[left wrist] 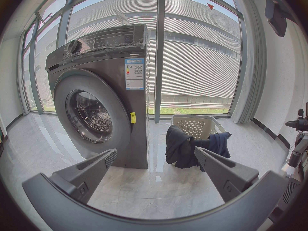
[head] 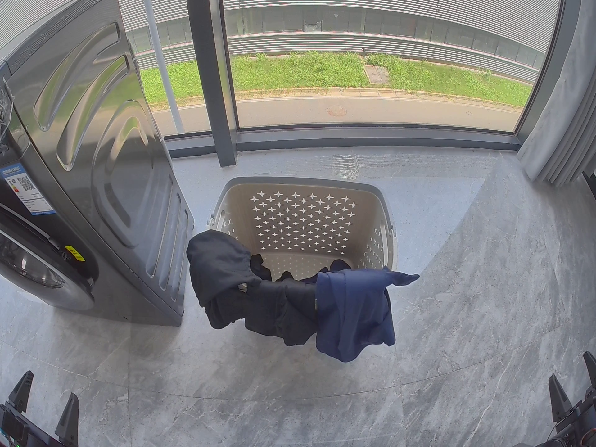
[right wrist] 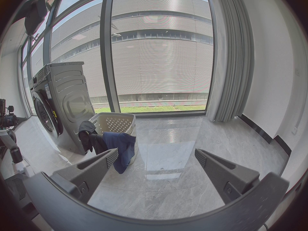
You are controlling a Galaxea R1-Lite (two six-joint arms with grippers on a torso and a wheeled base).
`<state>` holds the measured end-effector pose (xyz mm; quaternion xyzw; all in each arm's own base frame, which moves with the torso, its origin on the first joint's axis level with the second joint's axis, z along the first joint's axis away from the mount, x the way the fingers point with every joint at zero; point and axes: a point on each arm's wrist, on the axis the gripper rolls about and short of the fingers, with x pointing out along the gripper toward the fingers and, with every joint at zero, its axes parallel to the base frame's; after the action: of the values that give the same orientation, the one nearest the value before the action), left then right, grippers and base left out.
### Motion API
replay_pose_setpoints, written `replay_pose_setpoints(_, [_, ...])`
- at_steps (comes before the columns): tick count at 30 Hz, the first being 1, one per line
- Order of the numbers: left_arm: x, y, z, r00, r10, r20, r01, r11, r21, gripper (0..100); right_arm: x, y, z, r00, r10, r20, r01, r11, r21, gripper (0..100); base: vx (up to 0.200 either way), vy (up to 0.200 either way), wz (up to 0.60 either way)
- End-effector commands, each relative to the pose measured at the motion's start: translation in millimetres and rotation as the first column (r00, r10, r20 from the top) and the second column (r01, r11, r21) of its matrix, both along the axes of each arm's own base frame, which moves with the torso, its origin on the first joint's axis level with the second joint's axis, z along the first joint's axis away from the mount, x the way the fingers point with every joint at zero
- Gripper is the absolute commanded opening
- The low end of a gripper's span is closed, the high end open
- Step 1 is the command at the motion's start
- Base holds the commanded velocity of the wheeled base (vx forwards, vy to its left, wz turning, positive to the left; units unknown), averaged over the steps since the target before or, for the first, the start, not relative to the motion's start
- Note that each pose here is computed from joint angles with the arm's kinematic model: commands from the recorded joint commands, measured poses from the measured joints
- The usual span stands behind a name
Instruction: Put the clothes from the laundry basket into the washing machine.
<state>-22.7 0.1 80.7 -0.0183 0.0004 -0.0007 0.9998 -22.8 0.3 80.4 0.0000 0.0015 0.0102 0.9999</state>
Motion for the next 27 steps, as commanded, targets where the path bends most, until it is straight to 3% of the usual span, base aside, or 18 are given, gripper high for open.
replay_pose_setpoints(1, [0.0,0.0,-5.2,1.000,0.001,-0.001,-0.001,1.000,0.000,100,0.6,0.0,-4.7,1.000,0.001,-0.009,-0.001,1.000,0.000,100,0.000,0.000,0.00])
replay_pose_setpoints(3, [0.0,0.0,-5.2,1.000,0.001,-0.001,-0.001,1.000,0.000,100,0.6,0.0,-4.7,1.000,0.001,-0.009,-0.001,1.000,0.000,100,0.000,0.000,0.00])
replay_pose_setpoints(12, [0.0,0.0,-5.2,1.000,0.001,-0.001,-0.001,1.000,0.000,100,0.6,-0.1,-4.3,1.000,-0.005,-0.005,0.005,1.000,0.001,100,0.200,0.000,0.00])
replay_pose_setpoints(24, [0.0,0.0,-5.2,1.000,0.001,-0.001,-0.001,1.000,0.001,100,0.5,-0.3,-4.6,1.000,-0.016,-0.006,0.016,1.000,0.004,100,0.000,0.000,0.00])
replay_pose_setpoints(26, [0.0,0.0,-5.2,1.000,0.001,-0.001,-0.001,1.000,0.003,100,-6.1,0.2,19.8,0.992,0.003,0.128,-0.003,1.000,0.001,100,0.000,0.000,0.00])
replay_pose_setpoints(27, [0.0,0.0,-5.2,1.000,0.001,-0.001,-0.001,1.000,0.003,100,-14.8,0.1,44.9,0.975,0.010,0.220,-0.011,1.000,0.005,100,0.000,0.000,0.00])
